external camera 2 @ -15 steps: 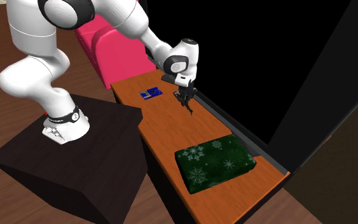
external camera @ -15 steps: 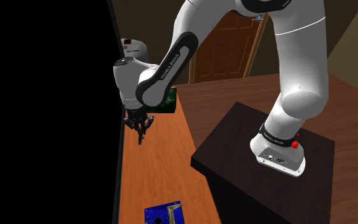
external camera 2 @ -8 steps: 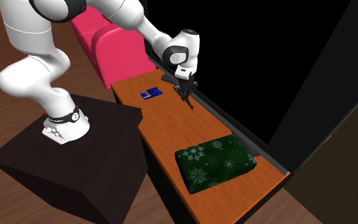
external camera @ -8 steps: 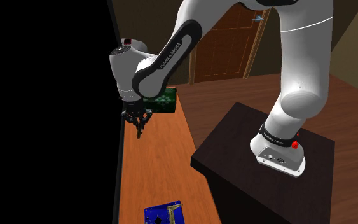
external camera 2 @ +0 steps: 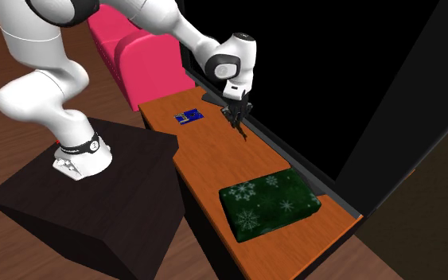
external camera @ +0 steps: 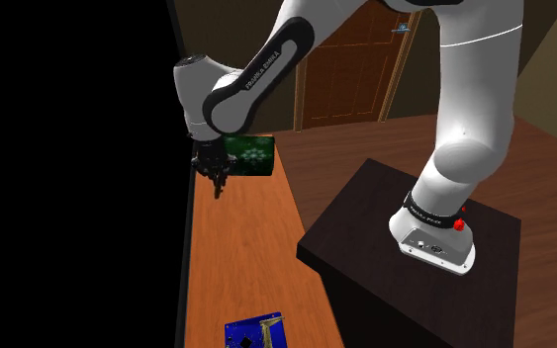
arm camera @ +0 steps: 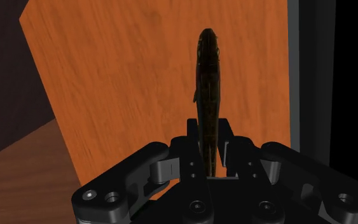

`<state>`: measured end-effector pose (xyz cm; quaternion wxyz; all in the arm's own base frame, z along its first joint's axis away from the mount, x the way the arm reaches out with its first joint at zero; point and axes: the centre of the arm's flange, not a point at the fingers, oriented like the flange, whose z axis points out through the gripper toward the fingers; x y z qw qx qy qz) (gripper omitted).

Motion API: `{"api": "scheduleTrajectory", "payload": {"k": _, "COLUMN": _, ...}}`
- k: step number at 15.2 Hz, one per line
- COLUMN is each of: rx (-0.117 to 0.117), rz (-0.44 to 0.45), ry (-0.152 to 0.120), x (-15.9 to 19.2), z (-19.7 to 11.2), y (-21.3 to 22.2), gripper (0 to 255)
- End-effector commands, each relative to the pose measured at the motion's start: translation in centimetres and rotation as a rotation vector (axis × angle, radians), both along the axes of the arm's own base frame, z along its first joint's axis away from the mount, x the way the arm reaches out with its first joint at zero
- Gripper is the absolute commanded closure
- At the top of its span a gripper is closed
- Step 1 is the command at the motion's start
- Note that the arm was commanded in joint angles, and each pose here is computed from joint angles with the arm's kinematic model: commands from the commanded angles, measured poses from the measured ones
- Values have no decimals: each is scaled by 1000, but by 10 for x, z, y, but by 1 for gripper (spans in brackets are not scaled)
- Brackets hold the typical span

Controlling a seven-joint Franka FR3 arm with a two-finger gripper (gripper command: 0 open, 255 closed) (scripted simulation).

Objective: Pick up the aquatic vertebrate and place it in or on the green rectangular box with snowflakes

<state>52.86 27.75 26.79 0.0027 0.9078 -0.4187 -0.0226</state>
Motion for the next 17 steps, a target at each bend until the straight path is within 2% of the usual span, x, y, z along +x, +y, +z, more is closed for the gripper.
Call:
{"api": "scheduleTrajectory", "payload": {"k": 1, "rx": 0, "rz": 1, "ry": 0, "x": 13, "z": 1, "y": -21, "gripper": 255}}
{"api": "scheduleTrajectory", "payload": {"k": 17, "rx": 0, "rz": 1, "ry": 0, "x": 140, "z": -2, "y": -190, "gripper": 255}}
